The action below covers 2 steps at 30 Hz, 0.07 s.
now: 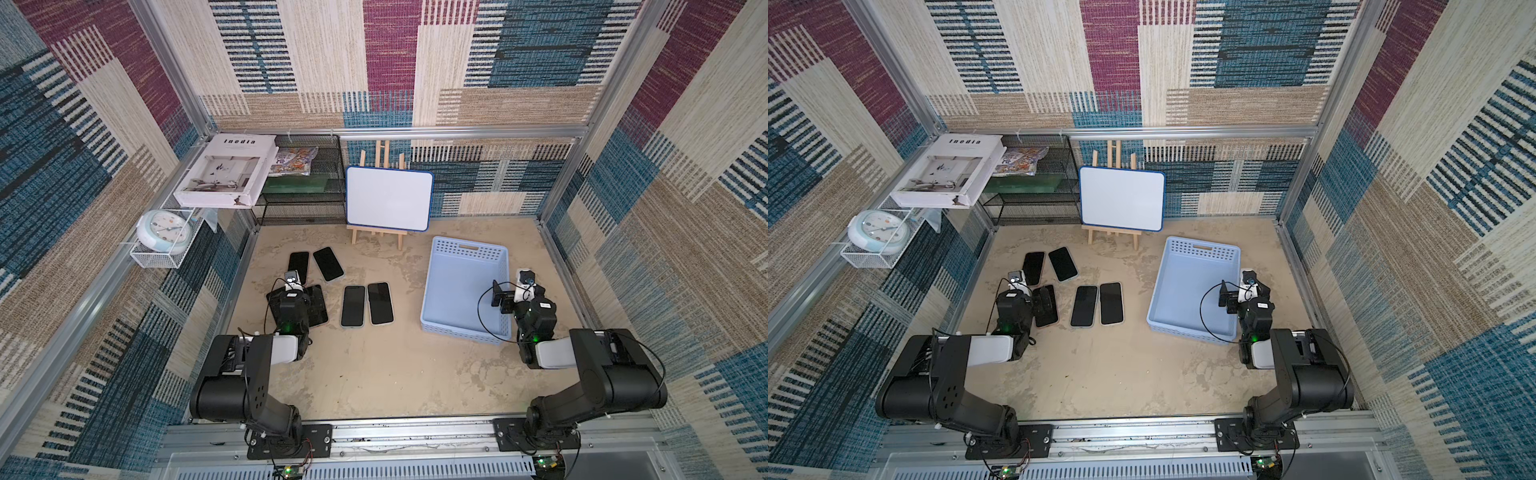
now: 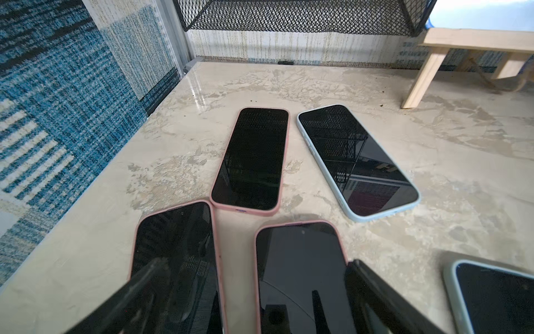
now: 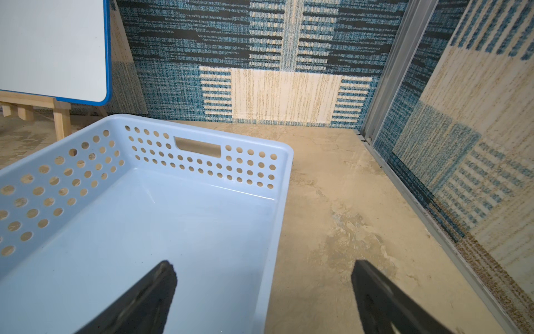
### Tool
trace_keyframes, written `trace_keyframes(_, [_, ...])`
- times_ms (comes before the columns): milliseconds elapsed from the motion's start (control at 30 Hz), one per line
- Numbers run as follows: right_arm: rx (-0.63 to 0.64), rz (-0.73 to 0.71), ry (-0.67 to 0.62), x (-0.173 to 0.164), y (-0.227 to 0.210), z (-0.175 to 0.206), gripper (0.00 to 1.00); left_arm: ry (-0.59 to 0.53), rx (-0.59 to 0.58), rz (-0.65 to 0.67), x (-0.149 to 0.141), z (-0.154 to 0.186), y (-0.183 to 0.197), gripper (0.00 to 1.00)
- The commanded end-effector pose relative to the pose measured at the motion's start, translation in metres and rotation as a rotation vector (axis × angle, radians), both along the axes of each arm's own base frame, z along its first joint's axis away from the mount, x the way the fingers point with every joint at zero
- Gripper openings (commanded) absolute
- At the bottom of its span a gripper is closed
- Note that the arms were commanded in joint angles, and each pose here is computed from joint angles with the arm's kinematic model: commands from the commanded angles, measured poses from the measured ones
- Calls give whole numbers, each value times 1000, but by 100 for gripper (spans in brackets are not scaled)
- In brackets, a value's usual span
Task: Take the phone out of the storage box
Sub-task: Reset both arms
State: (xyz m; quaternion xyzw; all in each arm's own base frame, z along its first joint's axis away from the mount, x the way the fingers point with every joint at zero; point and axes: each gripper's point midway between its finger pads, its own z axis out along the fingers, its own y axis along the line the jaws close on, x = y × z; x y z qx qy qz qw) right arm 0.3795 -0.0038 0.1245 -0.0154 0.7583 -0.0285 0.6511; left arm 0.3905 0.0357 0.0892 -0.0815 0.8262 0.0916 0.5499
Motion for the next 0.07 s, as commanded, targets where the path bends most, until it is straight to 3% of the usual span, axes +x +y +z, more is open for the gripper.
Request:
trace_keyframes(0, [6,-10,-8,1,-1,2,100,-14,-1,12,1,3,2,99])
trace_keyframes(33, [7,-10,-8,1,-1,2,100,-15,-1,13,1,4,2,99])
